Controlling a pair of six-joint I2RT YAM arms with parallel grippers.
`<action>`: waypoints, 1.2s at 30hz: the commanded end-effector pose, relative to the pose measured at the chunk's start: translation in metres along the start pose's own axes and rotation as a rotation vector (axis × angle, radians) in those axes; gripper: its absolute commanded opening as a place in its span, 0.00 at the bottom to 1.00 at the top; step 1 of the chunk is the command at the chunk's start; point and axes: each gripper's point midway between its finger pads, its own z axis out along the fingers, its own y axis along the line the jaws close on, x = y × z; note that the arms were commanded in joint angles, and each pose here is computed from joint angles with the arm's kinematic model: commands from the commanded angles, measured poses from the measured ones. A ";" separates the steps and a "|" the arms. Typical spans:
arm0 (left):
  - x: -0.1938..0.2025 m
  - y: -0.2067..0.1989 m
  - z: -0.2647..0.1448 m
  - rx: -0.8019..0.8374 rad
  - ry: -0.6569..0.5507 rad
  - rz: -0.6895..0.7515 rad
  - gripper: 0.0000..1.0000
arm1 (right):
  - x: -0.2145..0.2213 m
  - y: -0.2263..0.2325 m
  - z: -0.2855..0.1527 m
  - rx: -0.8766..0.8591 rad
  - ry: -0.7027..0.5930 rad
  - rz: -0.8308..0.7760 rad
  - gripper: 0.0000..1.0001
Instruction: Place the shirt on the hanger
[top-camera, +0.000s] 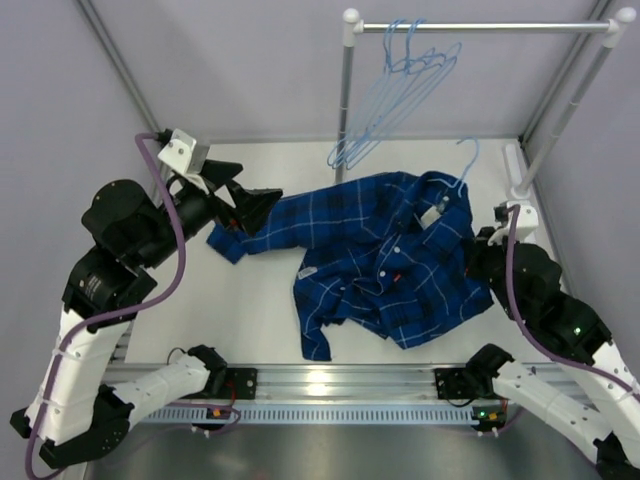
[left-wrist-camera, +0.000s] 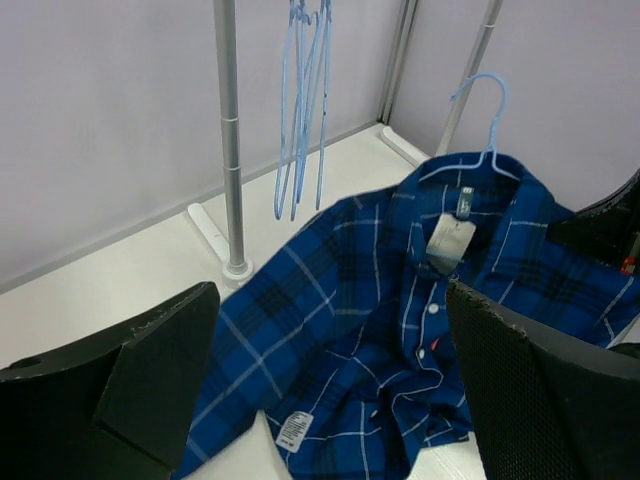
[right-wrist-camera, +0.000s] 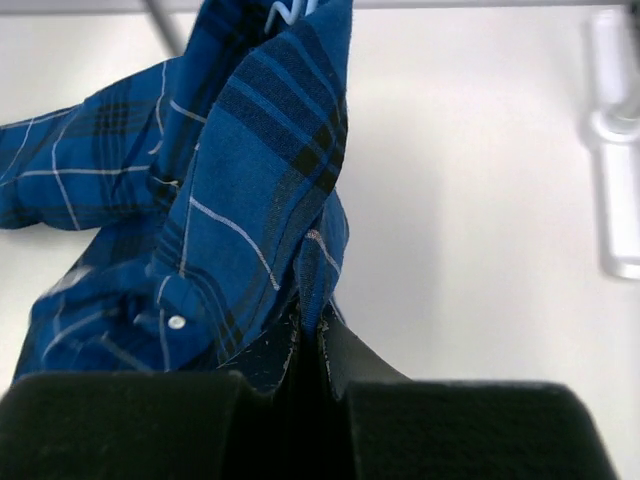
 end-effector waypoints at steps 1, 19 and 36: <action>-0.016 0.003 -0.001 -0.019 -0.074 -0.012 0.98 | -0.028 -0.049 -0.001 0.323 -0.075 0.043 0.00; 0.001 0.027 0.012 -0.144 -0.039 -0.031 0.98 | -0.203 -0.081 0.036 0.548 -0.286 -0.096 0.00; 0.004 0.045 0.016 -0.238 -0.038 0.000 0.98 | -0.272 -0.115 0.061 0.511 -0.430 -0.272 0.00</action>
